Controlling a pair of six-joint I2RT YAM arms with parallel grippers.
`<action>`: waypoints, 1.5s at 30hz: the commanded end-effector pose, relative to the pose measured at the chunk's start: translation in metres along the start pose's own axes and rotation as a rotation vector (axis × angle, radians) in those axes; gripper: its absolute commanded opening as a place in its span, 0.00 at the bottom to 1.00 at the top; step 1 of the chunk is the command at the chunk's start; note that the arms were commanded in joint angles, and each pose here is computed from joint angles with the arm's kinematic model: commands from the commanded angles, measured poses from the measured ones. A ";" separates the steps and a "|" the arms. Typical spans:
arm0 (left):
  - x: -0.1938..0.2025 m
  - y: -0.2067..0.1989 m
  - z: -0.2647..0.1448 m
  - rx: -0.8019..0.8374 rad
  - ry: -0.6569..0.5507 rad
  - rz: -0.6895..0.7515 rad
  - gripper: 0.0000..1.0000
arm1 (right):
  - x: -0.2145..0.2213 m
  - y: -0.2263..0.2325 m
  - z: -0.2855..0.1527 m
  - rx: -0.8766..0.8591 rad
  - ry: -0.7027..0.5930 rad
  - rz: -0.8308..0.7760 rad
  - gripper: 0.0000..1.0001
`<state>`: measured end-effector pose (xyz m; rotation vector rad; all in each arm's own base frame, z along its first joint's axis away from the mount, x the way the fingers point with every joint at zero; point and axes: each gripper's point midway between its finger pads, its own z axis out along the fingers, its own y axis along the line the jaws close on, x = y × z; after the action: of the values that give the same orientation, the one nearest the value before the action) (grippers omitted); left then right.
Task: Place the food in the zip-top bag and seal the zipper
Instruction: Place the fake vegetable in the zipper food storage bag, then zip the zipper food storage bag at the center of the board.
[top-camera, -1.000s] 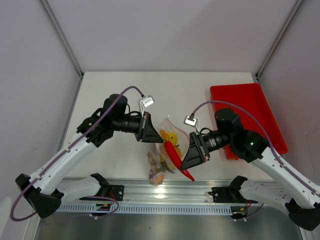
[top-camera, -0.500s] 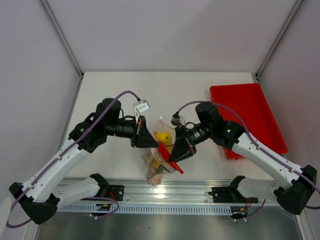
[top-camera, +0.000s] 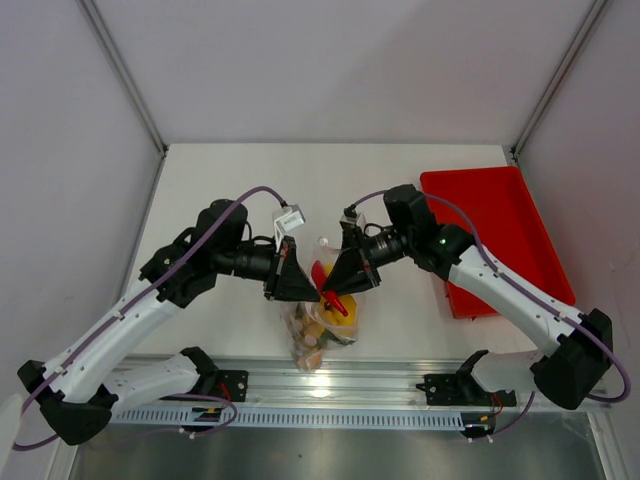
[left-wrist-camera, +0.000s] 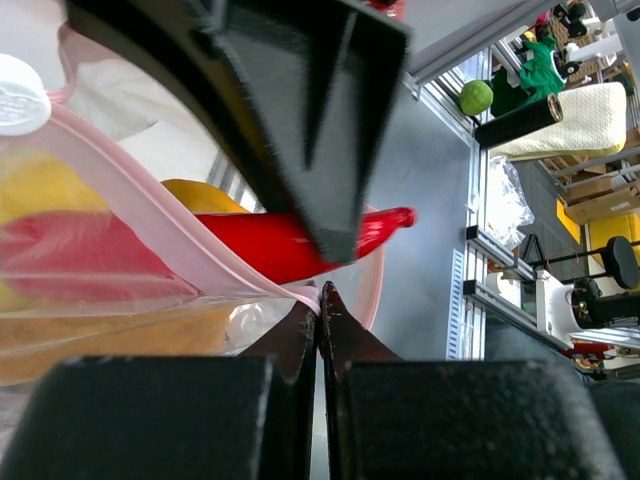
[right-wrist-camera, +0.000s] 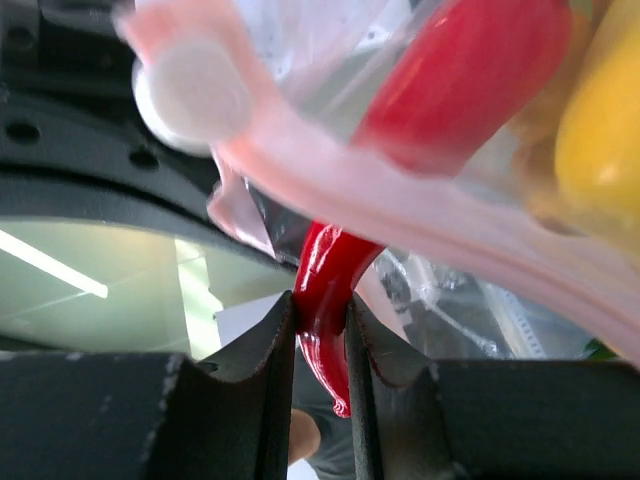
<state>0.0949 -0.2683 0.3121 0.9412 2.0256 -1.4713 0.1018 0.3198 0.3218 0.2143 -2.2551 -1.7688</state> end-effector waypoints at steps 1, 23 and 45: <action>-0.011 -0.016 -0.001 0.045 -0.028 0.073 0.01 | -0.019 0.009 -0.001 0.041 -0.083 -0.088 0.17; -0.033 -0.004 -0.003 -0.083 -0.108 0.030 0.01 | -0.033 -0.027 -0.021 0.500 -0.285 -0.476 0.67; -0.029 0.019 -0.002 -0.096 -0.182 0.031 0.00 | -0.076 -0.088 -0.282 1.068 -1.209 -0.140 1.00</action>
<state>0.1287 -0.2678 0.3059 0.7585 2.0256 -1.3327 0.2405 0.1115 0.3160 -0.4022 -3.8180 -0.8717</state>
